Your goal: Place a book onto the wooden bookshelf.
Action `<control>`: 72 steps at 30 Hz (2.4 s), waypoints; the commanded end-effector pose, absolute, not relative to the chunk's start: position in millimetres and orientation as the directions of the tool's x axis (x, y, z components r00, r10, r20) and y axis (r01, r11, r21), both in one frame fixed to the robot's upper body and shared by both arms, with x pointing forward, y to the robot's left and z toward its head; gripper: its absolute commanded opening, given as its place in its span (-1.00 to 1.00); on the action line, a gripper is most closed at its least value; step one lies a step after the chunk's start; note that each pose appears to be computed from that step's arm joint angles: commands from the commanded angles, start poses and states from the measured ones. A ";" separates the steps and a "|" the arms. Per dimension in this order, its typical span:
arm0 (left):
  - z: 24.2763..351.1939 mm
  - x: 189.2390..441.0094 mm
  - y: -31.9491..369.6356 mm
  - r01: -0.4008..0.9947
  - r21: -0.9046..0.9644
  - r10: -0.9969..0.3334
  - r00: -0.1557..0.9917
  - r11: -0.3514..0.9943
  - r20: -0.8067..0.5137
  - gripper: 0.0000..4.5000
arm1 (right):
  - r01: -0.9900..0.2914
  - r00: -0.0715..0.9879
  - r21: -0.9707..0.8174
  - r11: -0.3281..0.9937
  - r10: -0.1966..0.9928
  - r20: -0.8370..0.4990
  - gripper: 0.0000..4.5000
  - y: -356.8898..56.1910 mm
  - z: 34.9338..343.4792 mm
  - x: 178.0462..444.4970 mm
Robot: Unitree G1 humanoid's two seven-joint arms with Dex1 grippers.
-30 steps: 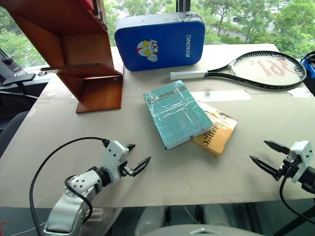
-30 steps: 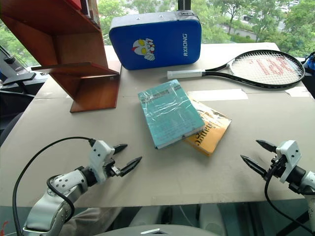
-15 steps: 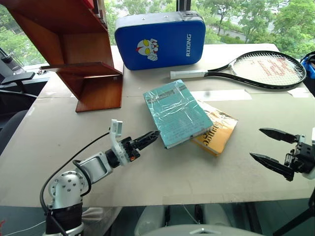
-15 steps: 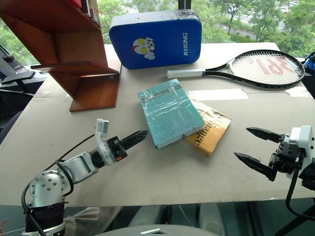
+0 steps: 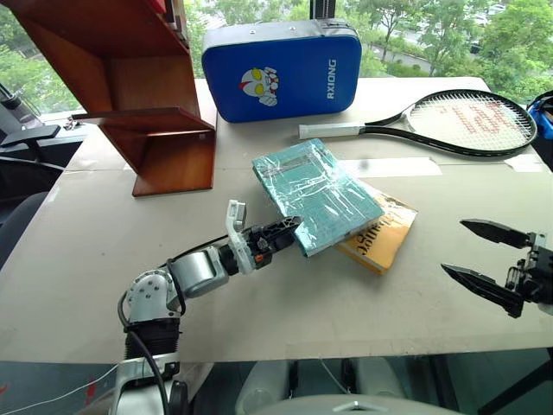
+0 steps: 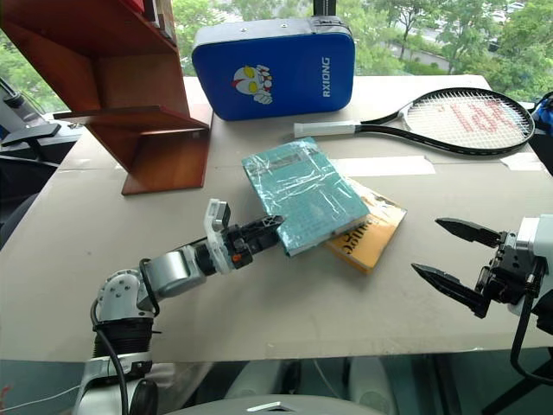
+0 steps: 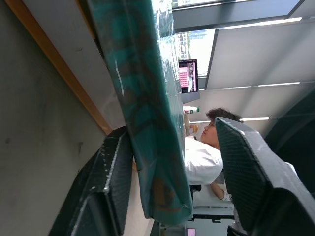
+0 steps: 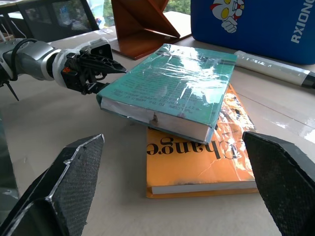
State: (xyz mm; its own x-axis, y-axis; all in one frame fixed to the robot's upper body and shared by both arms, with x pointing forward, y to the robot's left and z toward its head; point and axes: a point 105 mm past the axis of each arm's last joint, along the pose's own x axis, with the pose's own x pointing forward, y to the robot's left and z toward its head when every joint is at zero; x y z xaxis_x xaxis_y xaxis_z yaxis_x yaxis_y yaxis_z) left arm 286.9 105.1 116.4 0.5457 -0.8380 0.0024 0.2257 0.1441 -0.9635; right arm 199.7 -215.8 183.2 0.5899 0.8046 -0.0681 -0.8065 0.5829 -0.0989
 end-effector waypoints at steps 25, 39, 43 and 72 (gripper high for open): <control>273.2 322.1 108.0 0.286 0.818 -0.618 0.780 0.499 0.104 -0.97 | -0.814 0.556 -0.141 0.563 0.826 0.088 1.00 -210.4 221.2 232.5; 377.0 328.1 202.8 -0.152 0.988 -0.348 0.926 0.019 0.149 -0.97 | -0.854 0.448 -0.085 0.513 0.810 0.379 1.00 -188.1 294.9 254.7; 369.7 328.8 231.6 -0.107 0.993 -0.253 0.963 -0.051 0.091 -0.97 | -0.858 0.440 -0.076 0.508 0.803 0.401 1.00 -184.8 304.3 259.0; 339.0 309.9 360.1 0.080 0.994 0.119 0.990 -0.068 -0.072 0.10 | -0.816 0.504 -0.045 0.576 0.748 0.431 1.00 -192.1 304.7 275.4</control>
State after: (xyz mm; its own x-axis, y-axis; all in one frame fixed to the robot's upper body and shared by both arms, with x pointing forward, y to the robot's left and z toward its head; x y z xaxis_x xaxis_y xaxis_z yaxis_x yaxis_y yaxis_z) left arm 317.3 354.7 317.5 0.9861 0.0883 -0.1408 0.1454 -0.0478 0.9882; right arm 282.2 -188.5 293.5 0.5162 0.7578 0.3990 -0.8279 0.5608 0.0061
